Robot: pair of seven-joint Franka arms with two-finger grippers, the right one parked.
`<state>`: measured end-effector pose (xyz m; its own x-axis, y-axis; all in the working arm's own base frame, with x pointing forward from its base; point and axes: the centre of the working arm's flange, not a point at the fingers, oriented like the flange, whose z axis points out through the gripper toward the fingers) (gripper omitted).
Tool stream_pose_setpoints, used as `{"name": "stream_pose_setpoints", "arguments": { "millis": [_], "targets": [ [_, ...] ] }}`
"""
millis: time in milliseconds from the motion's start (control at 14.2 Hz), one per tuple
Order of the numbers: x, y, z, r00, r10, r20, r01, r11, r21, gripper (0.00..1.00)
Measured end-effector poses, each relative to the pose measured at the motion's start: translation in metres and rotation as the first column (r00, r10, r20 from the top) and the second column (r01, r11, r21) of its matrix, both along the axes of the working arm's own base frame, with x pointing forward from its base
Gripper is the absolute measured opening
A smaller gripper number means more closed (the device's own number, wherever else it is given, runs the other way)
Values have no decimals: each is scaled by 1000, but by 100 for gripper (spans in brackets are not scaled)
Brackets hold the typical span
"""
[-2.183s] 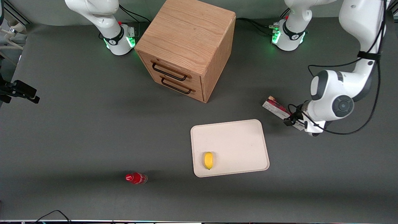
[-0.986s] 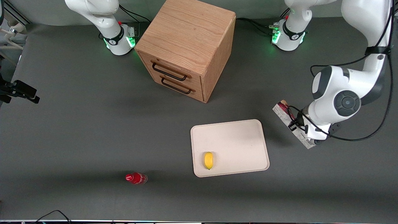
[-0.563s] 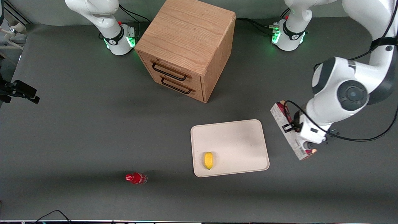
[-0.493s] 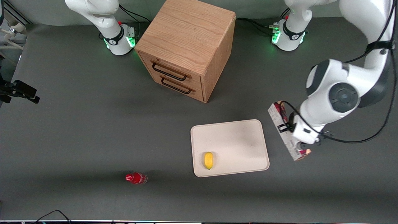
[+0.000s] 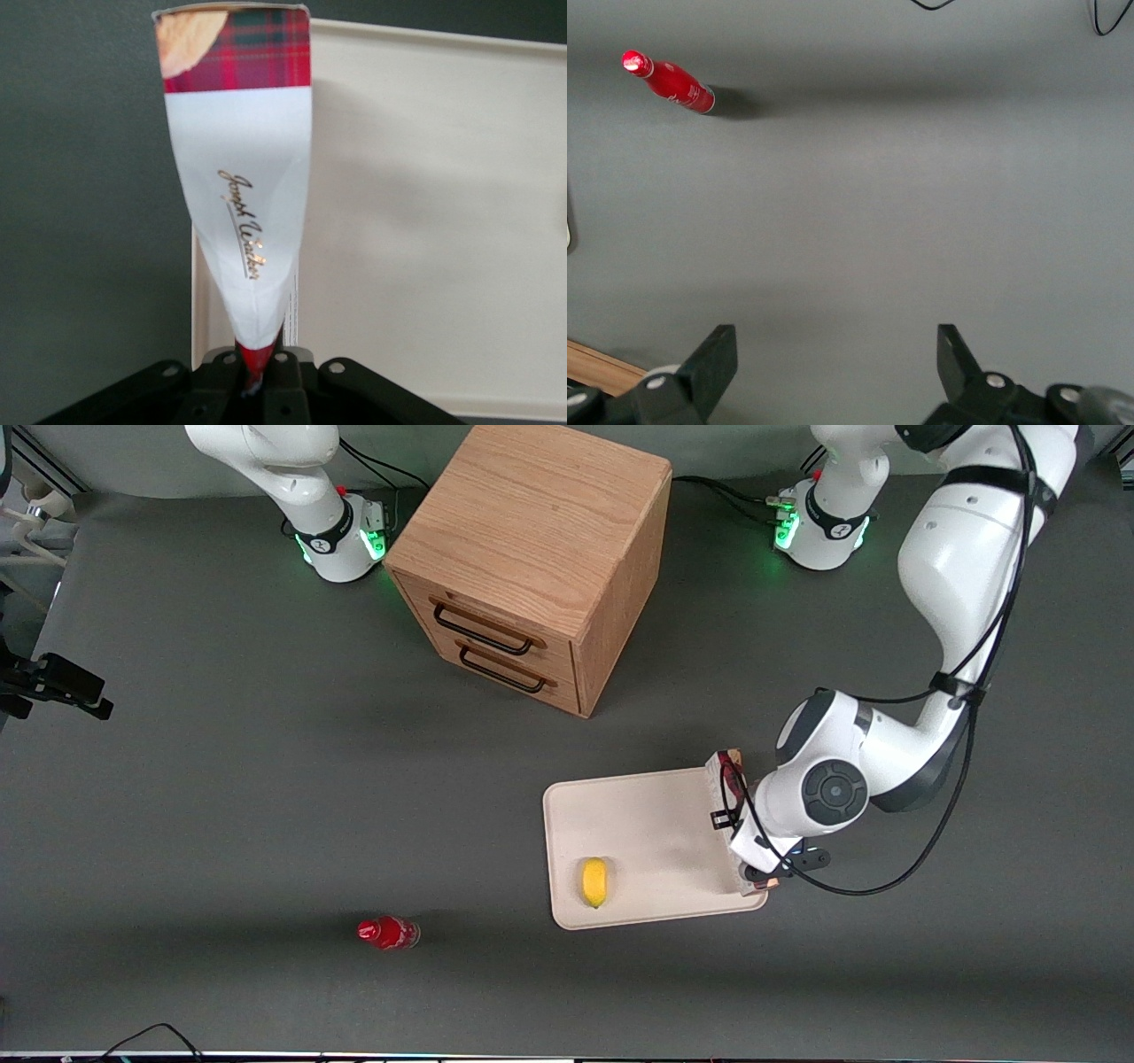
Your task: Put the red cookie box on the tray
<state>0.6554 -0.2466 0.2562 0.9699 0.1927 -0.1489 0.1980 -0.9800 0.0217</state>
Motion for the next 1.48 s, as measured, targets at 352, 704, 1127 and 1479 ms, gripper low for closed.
{"name": "stream_pose_setpoints", "arguments": {
  "millis": [352,704,1127,1479],
  "targets": [
    [8,4,-11,1000,-8,30,7,1000,5,30],
    [21,35,30,999,34,5,-34,998,49,84],
    [-13,95,181,994,27,-105,-16,995,102,100],
    [-65,190,289,973,-129,-189,144,987,70,100]
  ]
}}
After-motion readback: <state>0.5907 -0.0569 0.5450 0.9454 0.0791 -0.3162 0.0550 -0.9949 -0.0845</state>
